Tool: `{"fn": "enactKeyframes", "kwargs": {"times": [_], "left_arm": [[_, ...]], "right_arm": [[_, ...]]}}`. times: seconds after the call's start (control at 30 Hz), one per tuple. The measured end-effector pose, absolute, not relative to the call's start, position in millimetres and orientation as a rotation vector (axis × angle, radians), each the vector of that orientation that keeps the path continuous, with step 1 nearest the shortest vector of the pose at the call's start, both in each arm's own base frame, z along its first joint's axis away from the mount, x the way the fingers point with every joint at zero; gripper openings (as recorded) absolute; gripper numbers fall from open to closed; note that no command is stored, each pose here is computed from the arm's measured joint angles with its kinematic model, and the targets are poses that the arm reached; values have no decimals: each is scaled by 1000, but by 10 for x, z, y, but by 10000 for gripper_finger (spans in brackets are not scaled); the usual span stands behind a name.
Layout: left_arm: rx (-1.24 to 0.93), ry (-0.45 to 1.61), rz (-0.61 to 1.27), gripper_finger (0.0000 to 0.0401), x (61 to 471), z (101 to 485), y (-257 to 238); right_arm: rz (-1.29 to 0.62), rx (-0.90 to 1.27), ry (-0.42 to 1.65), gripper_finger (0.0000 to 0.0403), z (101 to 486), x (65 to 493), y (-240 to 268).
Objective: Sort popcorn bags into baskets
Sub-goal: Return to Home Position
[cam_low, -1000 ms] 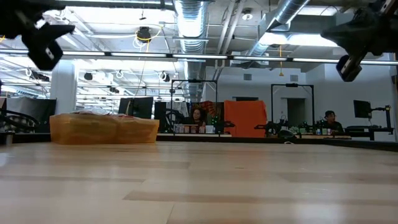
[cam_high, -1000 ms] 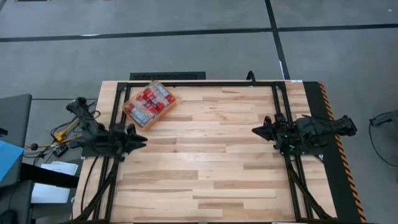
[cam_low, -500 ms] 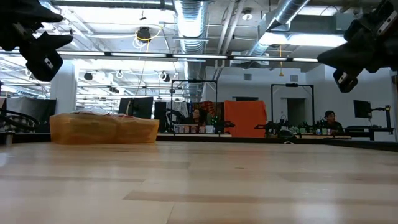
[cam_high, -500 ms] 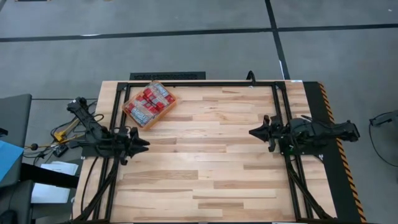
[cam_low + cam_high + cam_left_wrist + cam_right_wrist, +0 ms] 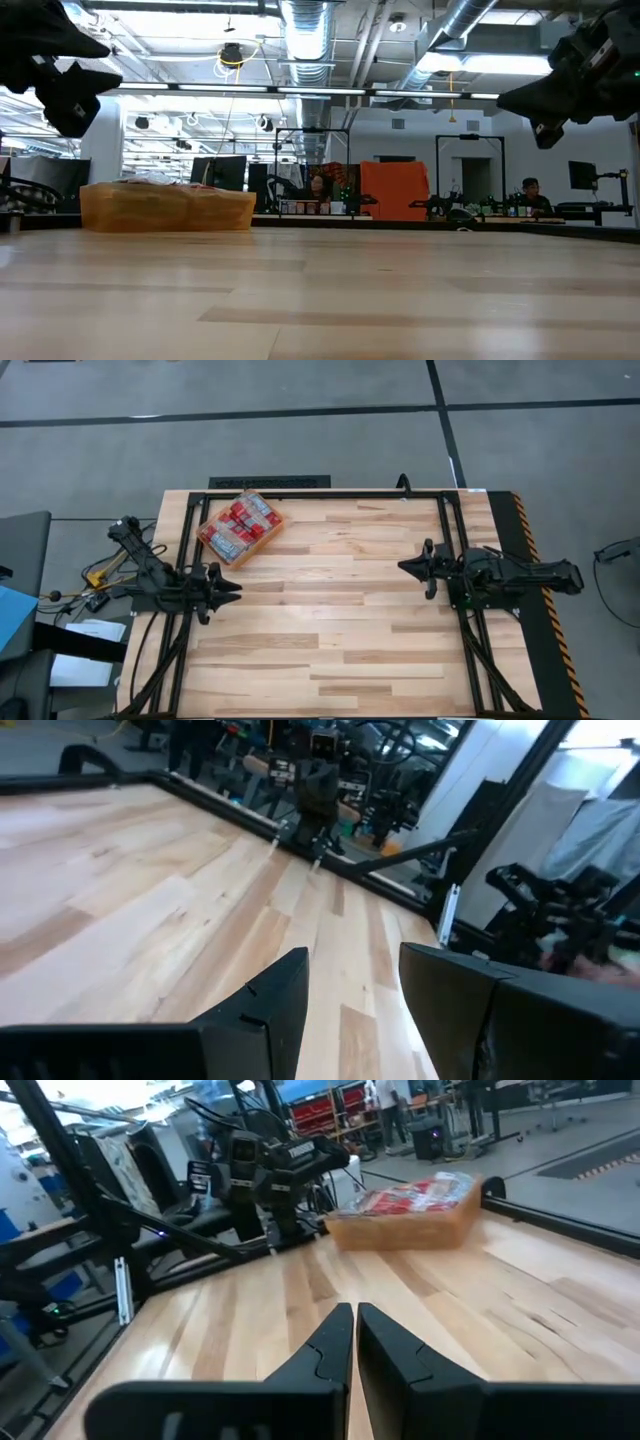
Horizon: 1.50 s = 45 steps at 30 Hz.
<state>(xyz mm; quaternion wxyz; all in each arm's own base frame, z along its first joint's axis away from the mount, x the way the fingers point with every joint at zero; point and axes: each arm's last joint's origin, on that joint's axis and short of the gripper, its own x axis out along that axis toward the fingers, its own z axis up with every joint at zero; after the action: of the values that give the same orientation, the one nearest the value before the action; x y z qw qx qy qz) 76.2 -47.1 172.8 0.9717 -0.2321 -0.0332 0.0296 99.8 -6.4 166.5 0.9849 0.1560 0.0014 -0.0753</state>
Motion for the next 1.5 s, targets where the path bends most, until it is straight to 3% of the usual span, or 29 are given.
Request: {"fn": "enactKeyframes", "kwargs": {"times": [0.23,1.5], "left_arm": [[-577,-60,54,147,762,1722,-472],[-538,-58,54,147,761,1727,-471]], "right_arm": [[-150,311,6,45,1659,998,-63],[-153,312,8,44,1654,999,-64]]}}
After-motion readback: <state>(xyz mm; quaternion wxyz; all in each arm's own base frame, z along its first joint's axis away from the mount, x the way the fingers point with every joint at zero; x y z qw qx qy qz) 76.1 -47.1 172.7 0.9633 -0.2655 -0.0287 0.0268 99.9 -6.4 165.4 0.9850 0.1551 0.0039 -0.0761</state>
